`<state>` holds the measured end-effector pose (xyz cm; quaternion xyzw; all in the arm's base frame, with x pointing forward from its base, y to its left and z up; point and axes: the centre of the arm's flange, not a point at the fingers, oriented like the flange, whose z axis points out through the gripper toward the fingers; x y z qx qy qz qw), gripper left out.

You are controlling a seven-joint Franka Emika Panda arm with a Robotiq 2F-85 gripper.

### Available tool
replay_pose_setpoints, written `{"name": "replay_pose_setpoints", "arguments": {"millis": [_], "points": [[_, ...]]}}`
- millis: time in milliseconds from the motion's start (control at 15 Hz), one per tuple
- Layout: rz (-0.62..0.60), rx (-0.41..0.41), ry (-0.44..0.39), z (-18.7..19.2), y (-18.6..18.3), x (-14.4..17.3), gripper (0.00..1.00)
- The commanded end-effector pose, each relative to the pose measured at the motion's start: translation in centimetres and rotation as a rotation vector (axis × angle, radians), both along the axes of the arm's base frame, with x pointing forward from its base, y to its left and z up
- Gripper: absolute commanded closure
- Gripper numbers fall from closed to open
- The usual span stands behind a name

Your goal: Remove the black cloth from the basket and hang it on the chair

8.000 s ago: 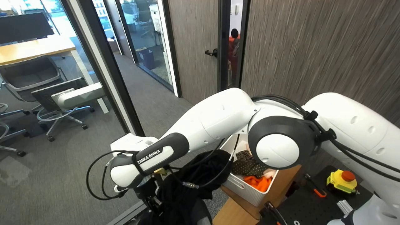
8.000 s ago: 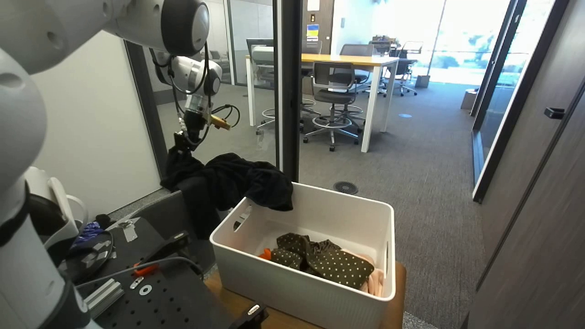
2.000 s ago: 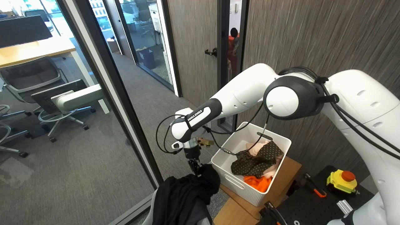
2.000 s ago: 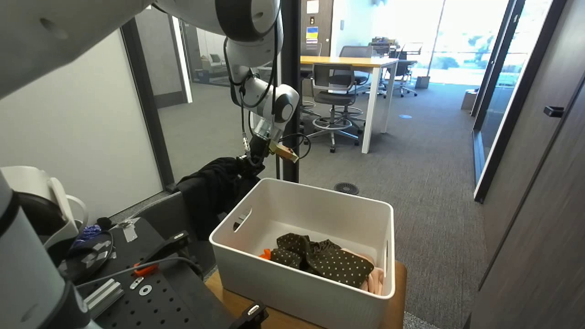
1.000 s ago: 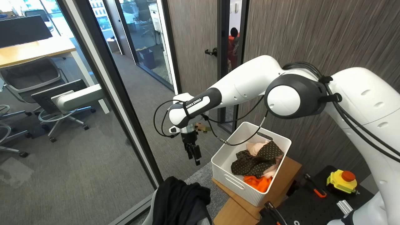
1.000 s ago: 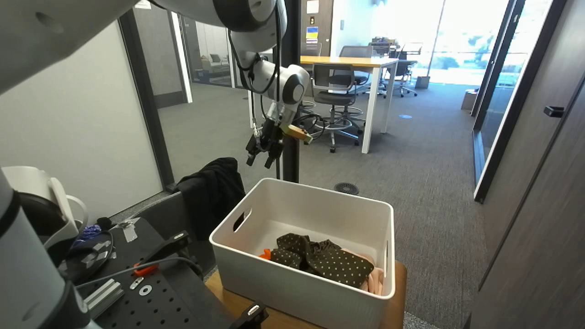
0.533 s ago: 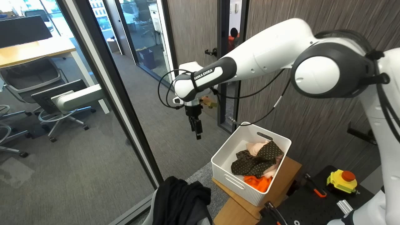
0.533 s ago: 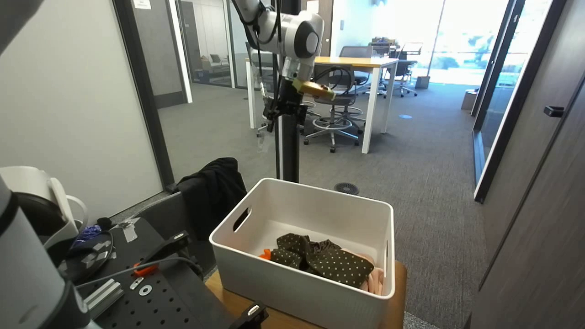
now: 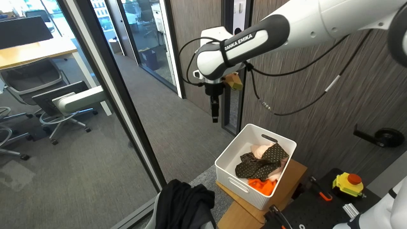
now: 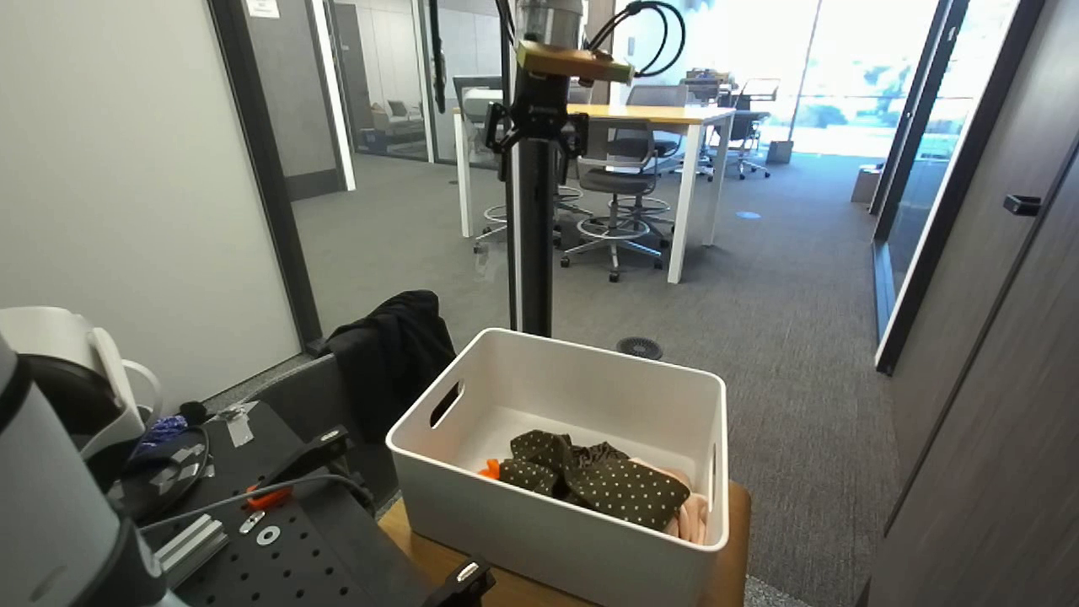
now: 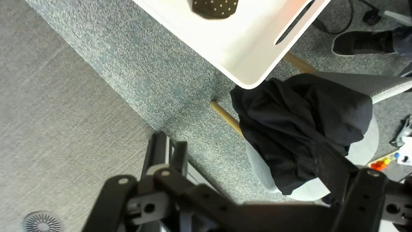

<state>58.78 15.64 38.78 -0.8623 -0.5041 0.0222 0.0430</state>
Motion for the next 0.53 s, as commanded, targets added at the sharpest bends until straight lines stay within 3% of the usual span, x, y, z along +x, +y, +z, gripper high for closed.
{"name": "replay_pose_setpoints", "arguments": {"millis": [0,467], "points": [[-0.174,-0.006,-0.052,5.1,-2.9,-7.2,0.00],[-0.445,-0.030,-0.167,13.3,-5.1,-17.3,0.00]]}}
